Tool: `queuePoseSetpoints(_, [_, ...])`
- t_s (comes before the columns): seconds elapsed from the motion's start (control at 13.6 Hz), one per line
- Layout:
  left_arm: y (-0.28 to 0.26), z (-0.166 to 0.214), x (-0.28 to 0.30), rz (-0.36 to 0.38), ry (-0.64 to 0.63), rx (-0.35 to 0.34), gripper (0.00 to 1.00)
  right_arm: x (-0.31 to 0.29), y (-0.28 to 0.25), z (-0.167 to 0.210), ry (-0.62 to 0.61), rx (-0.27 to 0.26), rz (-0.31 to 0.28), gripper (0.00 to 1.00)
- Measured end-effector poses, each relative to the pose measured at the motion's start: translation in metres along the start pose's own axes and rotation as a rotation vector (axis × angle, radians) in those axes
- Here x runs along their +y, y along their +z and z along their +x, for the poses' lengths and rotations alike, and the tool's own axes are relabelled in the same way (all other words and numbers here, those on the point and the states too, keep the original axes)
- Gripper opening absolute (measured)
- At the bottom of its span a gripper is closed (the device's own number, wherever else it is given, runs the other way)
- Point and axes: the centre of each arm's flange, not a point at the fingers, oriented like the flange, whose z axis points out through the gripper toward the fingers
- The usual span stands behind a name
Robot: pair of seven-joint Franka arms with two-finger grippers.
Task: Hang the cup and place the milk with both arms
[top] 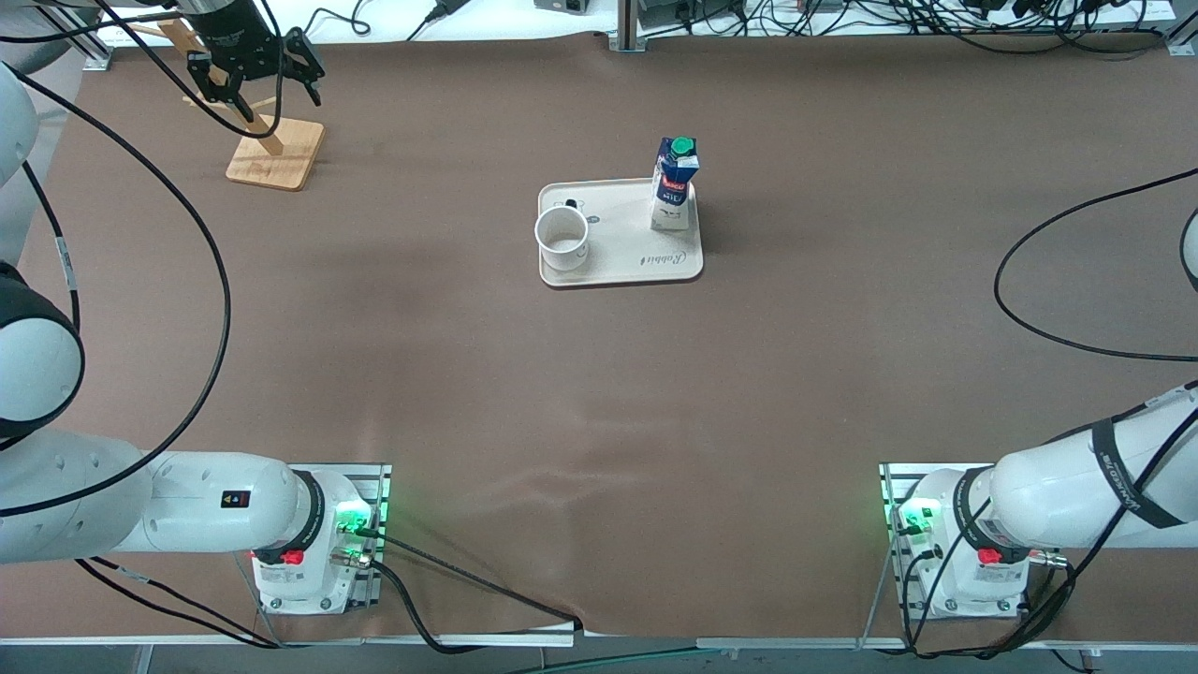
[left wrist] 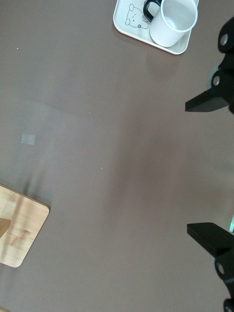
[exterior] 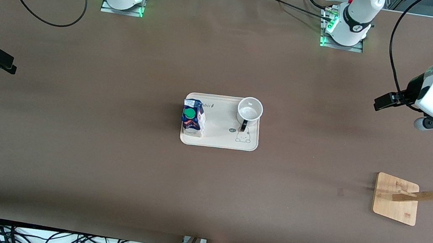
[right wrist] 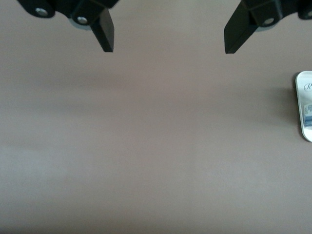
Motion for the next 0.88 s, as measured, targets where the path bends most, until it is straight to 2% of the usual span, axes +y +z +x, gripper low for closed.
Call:
queuePoseSetpoints(0.29, [-0.003, 0.006, 0.002, 0.030, -0.044, -0.079, 1.00, -0.002, 0.002, -0.003, -0.003, -0.025, 0.003, 1.00])
queuePoseSetpoints(0.59, [-0.015, 0.029, 0.006, 0.008, -0.060, -0.041, 1.00, -0.018, 0.020, 0.005, -0.027, -0.058, 0.022, 1.00])
queuePoseSetpoints(0.73, [-0.020, 0.036, 0.006, -0.008, -0.032, -0.006, 1.00, -0.033, 0.042, 0.016, -0.044, -0.088, 0.065, 1.00])
queuePoseSetpoints(0.88, [-0.020, 0.043, -0.009, -0.012, 0.017, -0.004, 1.00, -0.053, 0.068, 0.034, -0.063, -0.081, 0.112, 1.00])
